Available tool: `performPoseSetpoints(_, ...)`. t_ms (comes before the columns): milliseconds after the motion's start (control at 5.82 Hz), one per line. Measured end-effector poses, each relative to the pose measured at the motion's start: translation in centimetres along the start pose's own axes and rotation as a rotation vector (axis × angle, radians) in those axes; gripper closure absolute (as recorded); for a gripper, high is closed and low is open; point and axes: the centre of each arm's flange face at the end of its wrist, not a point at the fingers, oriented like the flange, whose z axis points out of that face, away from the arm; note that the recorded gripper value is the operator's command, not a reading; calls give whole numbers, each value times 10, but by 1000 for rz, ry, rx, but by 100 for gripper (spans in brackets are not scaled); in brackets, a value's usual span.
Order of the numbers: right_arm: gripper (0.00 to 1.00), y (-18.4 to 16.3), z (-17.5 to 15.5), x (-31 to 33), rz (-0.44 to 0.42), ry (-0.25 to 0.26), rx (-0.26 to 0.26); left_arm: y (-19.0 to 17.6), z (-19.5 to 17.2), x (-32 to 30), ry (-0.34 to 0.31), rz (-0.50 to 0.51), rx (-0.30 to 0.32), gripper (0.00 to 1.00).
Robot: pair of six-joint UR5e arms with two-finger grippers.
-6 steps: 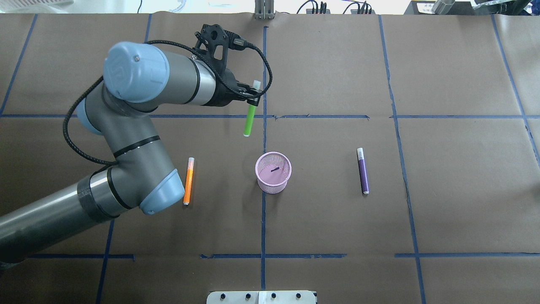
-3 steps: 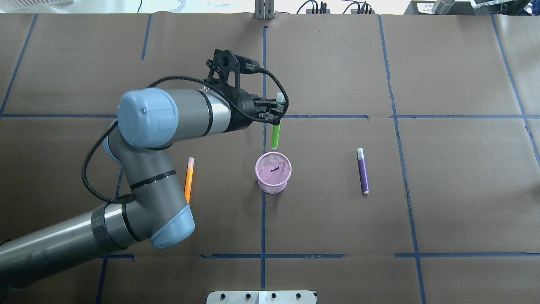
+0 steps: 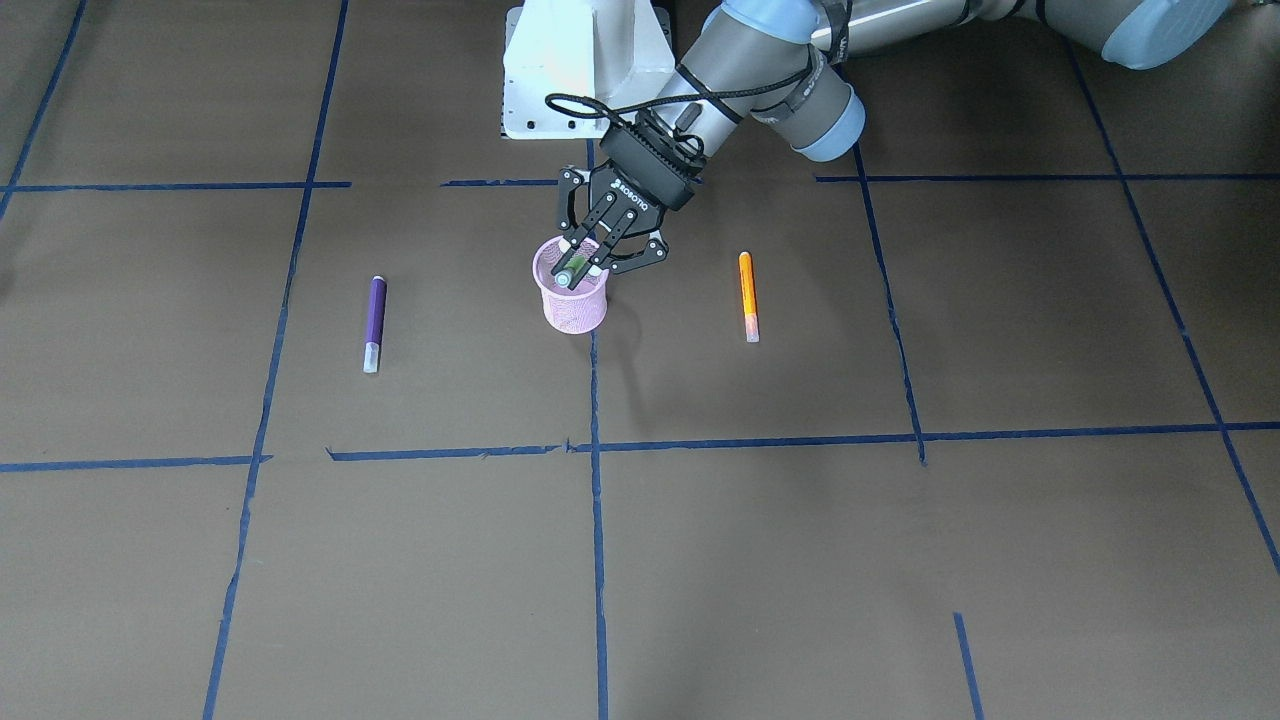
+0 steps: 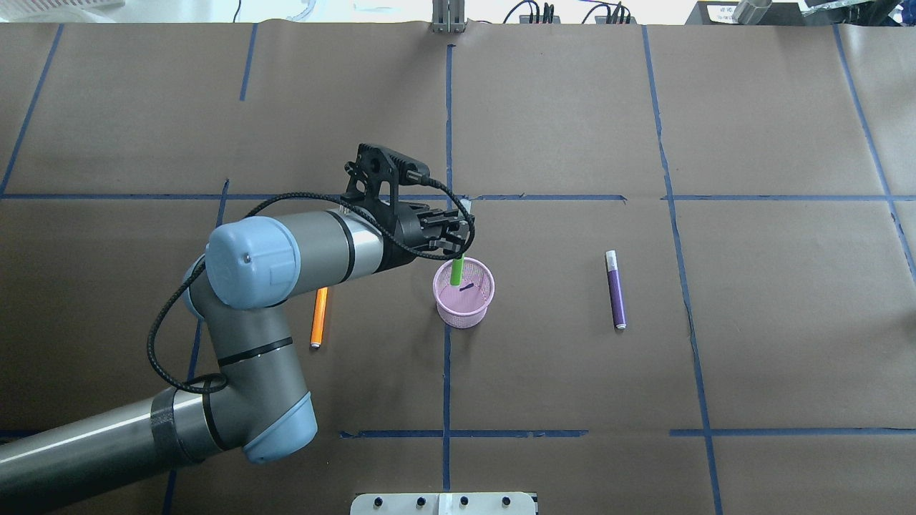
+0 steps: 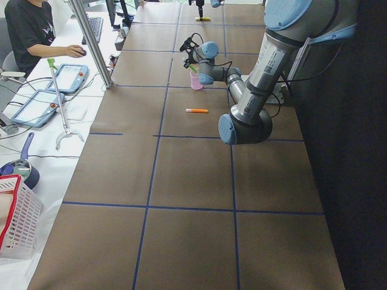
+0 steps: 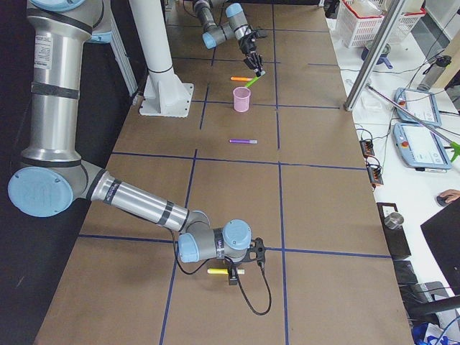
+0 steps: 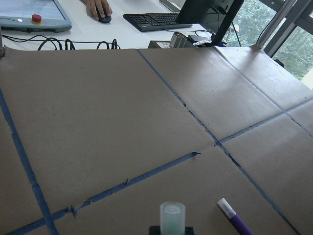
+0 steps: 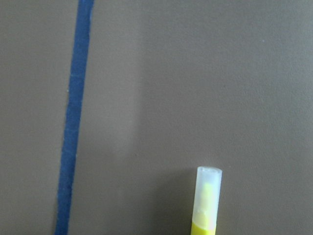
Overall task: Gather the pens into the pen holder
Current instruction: 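Lower the green highlighter into the cup and open the left gripper, then raise the left gripper away from the cup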
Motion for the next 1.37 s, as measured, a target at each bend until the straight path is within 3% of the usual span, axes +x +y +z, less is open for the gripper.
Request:
performPoseSetpoints(172, 0, 0, 0, 0, 0, -1, 0, 26, 12, -1, 0, 0, 12, 100)
performPoseSetpoints(344, 0, 0, 0, 0, 0, -1, 0, 42, 20, 0, 5, -1, 23, 92)
performPoseSetpoints(515, 0, 0, 0, 0, 0, -1, 0, 47, 22, 1, 9, -1, 28, 1)
performPoseSetpoints(1203, 0, 0, 0, 0, 1, -3, -1, 32, 12, 13, 22, -10, 50, 0)
performPoseSetpoints(1374, 0, 0, 0, 0, 0, -4, -1, 11, 2, 15, -19, -6, 40, 0)
